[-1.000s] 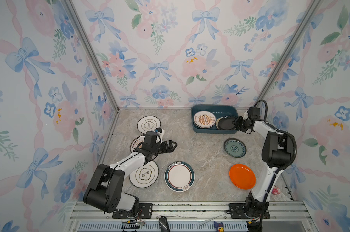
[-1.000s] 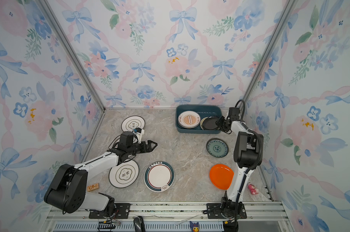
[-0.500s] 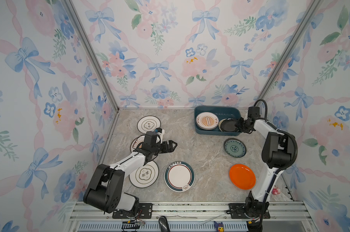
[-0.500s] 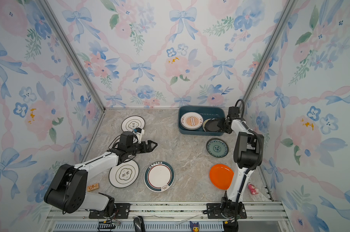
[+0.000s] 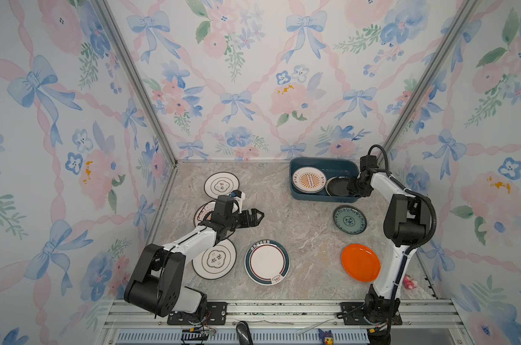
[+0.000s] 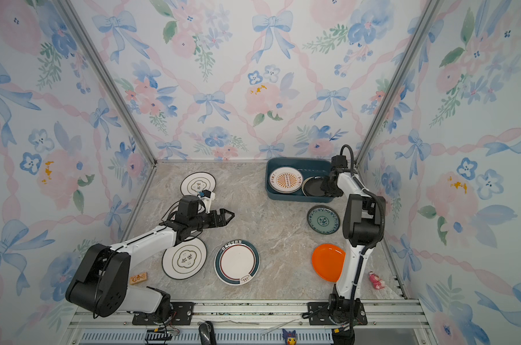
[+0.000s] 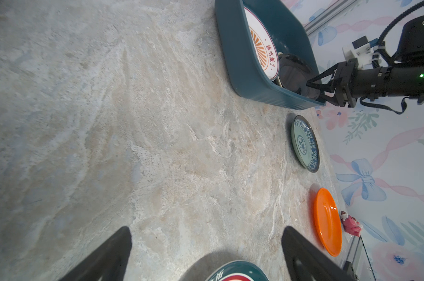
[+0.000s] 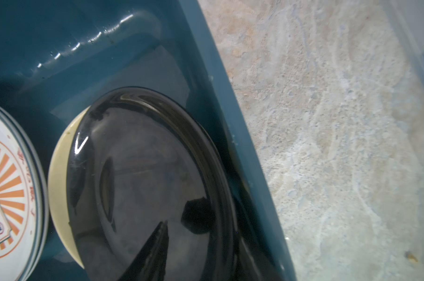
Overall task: Place the plates into the plastic bin on the countertop
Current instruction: Move the plastic bin to the top-right of the table.
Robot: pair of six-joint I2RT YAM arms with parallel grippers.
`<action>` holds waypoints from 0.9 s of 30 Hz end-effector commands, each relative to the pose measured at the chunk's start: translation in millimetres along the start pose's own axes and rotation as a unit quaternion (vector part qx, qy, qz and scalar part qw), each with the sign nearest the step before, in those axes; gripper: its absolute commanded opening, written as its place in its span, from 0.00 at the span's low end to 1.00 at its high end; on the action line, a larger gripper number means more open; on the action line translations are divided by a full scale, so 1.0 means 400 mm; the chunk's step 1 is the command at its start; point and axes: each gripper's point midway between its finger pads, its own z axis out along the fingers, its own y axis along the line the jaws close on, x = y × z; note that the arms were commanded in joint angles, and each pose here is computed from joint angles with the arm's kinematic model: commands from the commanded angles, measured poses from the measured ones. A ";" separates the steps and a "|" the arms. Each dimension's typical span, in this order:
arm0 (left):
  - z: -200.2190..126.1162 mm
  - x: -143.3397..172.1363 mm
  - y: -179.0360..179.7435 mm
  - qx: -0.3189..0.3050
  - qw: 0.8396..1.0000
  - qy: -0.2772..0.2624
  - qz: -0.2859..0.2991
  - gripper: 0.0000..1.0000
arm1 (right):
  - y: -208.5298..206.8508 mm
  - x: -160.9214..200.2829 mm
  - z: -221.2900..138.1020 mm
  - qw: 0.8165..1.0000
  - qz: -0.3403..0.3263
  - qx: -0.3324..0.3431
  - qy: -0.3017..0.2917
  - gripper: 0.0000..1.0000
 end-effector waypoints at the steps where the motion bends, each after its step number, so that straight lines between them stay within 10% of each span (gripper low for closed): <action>1: -0.001 0.003 -0.002 0.007 1.000 0.003 0.009 0.98 | -0.034 0.054 0.028 0.997 -0.029 0.050 0.046 0.46; 27: -0.002 -0.008 0.025 -0.030 1.000 0.002 0.004 0.98 | -0.078 0.034 0.018 0.979 -0.119 0.156 0.053 0.52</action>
